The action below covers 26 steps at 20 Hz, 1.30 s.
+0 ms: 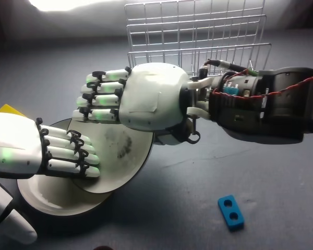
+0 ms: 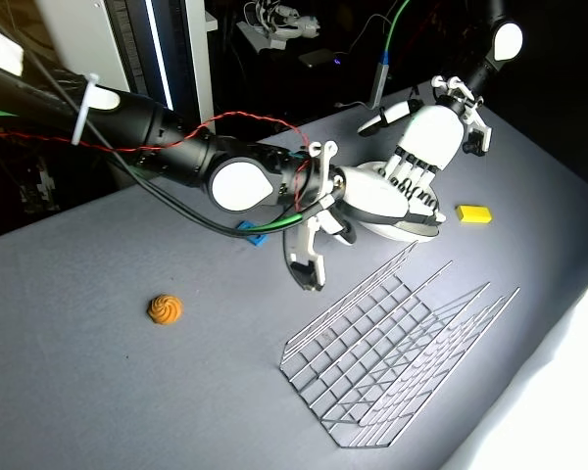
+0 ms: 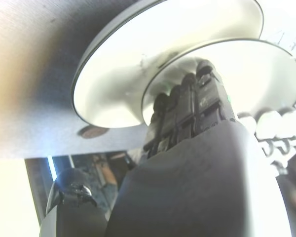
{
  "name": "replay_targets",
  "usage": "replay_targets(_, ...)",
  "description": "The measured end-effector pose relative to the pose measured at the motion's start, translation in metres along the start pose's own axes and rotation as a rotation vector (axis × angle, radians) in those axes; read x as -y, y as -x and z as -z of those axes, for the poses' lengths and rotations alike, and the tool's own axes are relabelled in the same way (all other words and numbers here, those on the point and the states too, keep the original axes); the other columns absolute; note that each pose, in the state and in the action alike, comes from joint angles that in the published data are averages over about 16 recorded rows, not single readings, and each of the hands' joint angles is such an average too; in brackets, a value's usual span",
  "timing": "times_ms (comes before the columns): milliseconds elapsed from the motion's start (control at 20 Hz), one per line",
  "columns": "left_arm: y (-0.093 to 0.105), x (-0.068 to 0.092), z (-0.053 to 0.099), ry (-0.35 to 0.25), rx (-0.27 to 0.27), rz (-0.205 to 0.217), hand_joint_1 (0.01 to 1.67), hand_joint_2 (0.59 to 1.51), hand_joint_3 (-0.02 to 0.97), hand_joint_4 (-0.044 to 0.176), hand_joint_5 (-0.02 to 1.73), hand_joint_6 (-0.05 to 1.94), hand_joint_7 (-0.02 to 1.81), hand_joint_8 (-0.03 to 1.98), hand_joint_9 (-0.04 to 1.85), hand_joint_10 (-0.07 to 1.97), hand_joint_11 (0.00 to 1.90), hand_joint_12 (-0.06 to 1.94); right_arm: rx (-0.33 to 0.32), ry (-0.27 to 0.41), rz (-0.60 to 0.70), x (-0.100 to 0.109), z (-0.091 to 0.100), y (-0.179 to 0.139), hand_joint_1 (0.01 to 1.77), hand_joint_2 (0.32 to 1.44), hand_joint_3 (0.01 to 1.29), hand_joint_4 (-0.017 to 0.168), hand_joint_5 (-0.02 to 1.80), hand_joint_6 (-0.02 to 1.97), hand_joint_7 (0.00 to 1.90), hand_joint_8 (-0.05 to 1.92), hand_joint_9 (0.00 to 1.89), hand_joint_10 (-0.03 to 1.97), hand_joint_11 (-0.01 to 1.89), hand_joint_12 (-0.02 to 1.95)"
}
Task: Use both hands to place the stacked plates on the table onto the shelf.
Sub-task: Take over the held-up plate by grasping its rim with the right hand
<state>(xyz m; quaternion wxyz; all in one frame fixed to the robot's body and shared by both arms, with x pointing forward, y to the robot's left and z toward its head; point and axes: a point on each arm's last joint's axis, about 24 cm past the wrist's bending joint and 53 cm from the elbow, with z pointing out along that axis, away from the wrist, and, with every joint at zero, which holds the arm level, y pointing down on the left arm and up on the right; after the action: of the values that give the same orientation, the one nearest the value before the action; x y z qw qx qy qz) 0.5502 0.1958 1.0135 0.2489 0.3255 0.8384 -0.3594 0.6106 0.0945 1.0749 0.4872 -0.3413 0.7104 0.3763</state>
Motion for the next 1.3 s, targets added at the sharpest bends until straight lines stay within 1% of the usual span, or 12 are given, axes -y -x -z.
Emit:
replay_targets(250,0.001,0.0,0.0,0.0,0.001,0.004,0.01,0.994,0.023,-0.001,0.02,0.01,-0.01,-0.01,0.01,-0.06,0.02,-0.01,0.006,0.005,-0.01,-0.004,-0.007,0.002,1.21,1.06,0.03,0.004,0.03,0.02,0.02,-0.02,0.02,-0.01,0.02,0.06)
replay_targets(400,0.002,0.0,-0.001,0.0,0.002,0.006,0.01,0.995,0.023,-0.001,0.02,0.01,-0.01,-0.01,0.01,-0.06,0.02,-0.02,0.005,0.004,-0.016,-0.004,-0.008,0.002,1.22,1.05,0.03,0.004,0.07,0.02,0.06,-0.02,0.06,-0.01,0.02,0.19)
replay_targets(550,0.002,0.0,-0.001,0.0,0.002,0.008,0.01,0.996,0.023,-0.001,0.02,0.01,-0.01,-0.01,0.01,-0.06,0.01,-0.02,0.005,0.003,-0.019,-0.004,-0.008,0.002,1.21,1.05,0.03,0.004,0.14,0.02,0.13,-0.01,0.13,0.0,0.03,0.37)
replay_targets(750,0.003,-0.001,-0.001,0.001,0.004,0.011,0.01,0.996,0.023,-0.001,0.02,0.01,-0.01,-0.01,0.01,-0.06,0.02,-0.01,0.013,0.007,-0.018,-0.005,-0.008,0.005,1.21,1.05,0.03,0.004,0.31,0.03,0.31,-0.01,0.31,0.01,0.11,0.59)
replay_targets(1000,0.004,-0.001,0.0,0.003,0.007,0.016,0.01,0.997,0.023,-0.002,0.02,0.01,-0.01,-0.01,0.01,-0.06,0.02,-0.01,0.029,0.018,-0.01,-0.009,-0.008,0.011,1.2,1.01,0.02,0.007,0.57,0.2,0.58,0.12,0.62,0.01,0.32,0.83)
replay_targets(1150,0.007,-0.002,0.002,0.006,0.013,0.017,0.01,0.998,0.023,-0.002,0.02,0.02,-0.01,-0.01,0.02,-0.06,0.02,-0.01,0.04,0.028,-0.009,-0.013,-0.009,0.016,1.19,0.99,0.02,0.007,0.7,0.32,0.73,0.23,0.79,0.04,0.46,0.89)
replay_targets(1300,0.014,-0.001,0.008,0.01,0.033,0.02,0.01,0.999,0.023,-0.003,0.02,0.02,0.0,-0.01,0.02,-0.06,0.02,0.0,0.053,0.041,-0.012,-0.019,-0.009,0.021,1.19,0.96,0.02,0.004,0.8,0.45,0.85,0.35,0.92,0.19,0.6,0.91)
